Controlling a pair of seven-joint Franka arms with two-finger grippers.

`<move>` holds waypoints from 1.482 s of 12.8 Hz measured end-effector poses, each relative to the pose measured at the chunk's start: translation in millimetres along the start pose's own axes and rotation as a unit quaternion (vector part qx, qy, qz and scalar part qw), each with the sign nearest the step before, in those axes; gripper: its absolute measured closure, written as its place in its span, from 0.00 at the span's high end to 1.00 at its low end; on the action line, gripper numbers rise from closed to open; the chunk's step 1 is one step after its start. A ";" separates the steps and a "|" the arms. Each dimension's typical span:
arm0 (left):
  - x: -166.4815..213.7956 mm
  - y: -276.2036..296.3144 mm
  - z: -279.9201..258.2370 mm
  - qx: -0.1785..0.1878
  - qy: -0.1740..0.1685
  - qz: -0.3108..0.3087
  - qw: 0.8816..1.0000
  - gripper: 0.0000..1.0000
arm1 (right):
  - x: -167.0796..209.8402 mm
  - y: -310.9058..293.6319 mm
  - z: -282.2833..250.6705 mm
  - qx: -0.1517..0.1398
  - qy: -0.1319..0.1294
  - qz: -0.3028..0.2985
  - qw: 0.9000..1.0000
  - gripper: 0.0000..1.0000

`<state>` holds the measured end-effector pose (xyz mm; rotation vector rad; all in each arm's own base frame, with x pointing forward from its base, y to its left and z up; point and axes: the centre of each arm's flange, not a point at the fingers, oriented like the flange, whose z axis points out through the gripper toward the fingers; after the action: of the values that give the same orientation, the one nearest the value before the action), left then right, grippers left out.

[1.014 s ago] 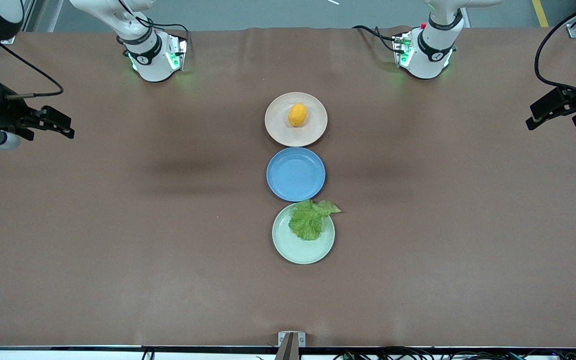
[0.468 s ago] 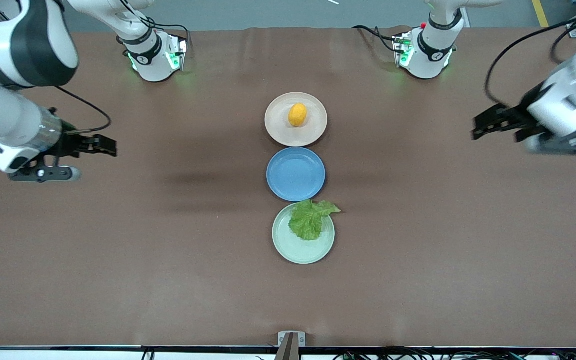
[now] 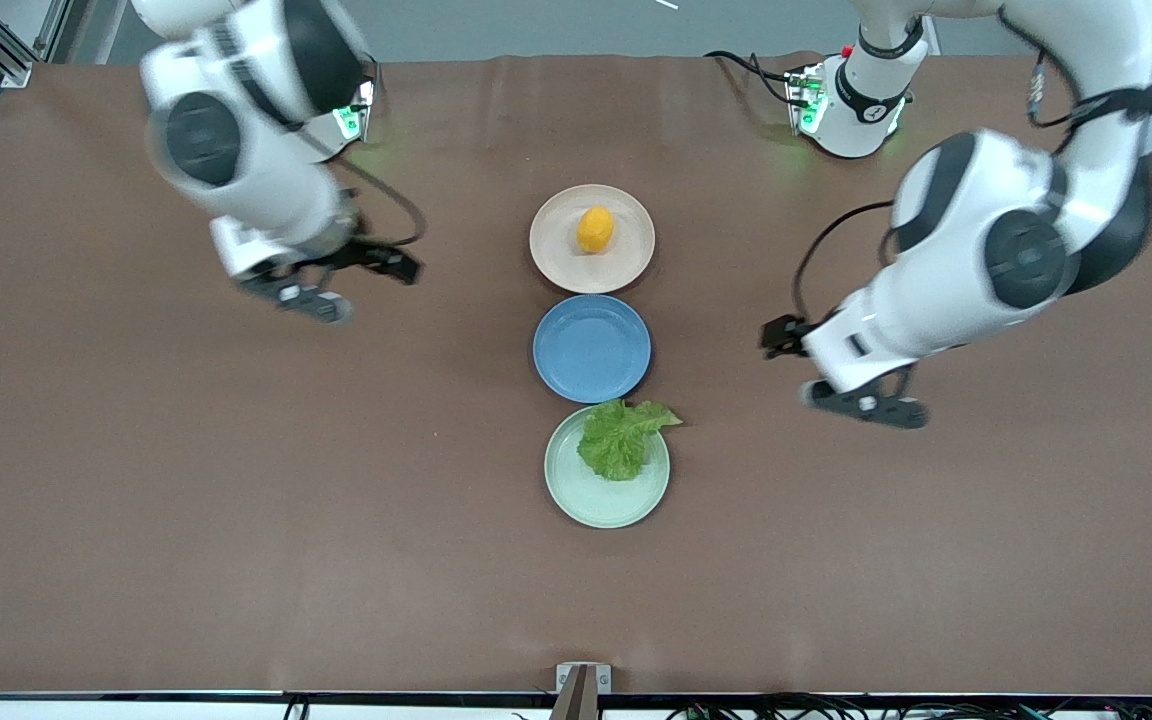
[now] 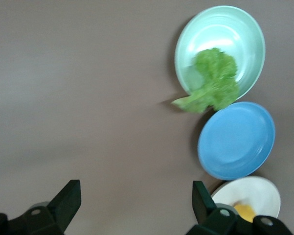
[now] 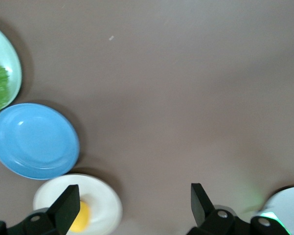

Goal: Pick lemon and lettuce from plates
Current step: 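Reach the right gripper to the lemon while the left gripper reaches the lettuce, then close the right gripper on the lemon while the left gripper grasps lettuce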

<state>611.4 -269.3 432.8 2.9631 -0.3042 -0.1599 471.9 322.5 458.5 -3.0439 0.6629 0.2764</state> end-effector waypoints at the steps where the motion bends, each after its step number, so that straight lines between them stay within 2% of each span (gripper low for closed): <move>1: 6.3 20.5 23.8 -0.005 0.006 -0.009 1.000 1.00 | -38.0 -25.2 20.2 0.007 0.011 0.014 1.000 1.00; 3: 14.8 55.1 69.4 -0.013 0.016 -0.017 1.000 1.00 | -102.0 -61.6 57.2 0.020 0.023 0.034 0.999 1.00; 7: 32.6 76.6 146.1 -0.028 0.045 -0.011 0.999 1.00 | -169.3 -112.7 149.0 0.041 0.036 0.066 0.996 1.00; 10: 46.5 80.6 190.0 -0.034 0.095 0.002 0.995 1.00 | -192.9 -125.7 216.1 0.027 0.046 0.062 0.997 1.00; 12: 49.0 82.0 207.9 -0.038 0.105 0.003 0.994 0.99 | -193.0 -125.2 236.6 0.012 0.057 0.054 0.997 1.00; 14: 48.2 83.6 216.8 -0.034 0.104 0.009 0.994 0.94 | -200.5 -127.4 241.2 0.016 0.062 0.054 0.997 1.00; 16: 47.2 84.7 222.8 -0.030 0.102 0.014 0.994 0.73 | -212.1 -129.8 245.2 0.030 0.064 0.052 0.996 1.00; 17: 47.2 84.4 223.9 -0.029 0.101 0.014 0.994 0.73 | -216.2 -128.6 250.6 0.039 0.066 0.051 0.996 1.00; 19: 47.3 83.9 224.0 -0.029 0.102 0.014 0.994 0.59 | -222.5 -120.9 269.6 0.051 0.068 0.052 0.995 1.00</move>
<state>614.0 -393.0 222.7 2.8848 -0.3090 0.1335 277.3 537.8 229.2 -2.9547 0.8171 0.0362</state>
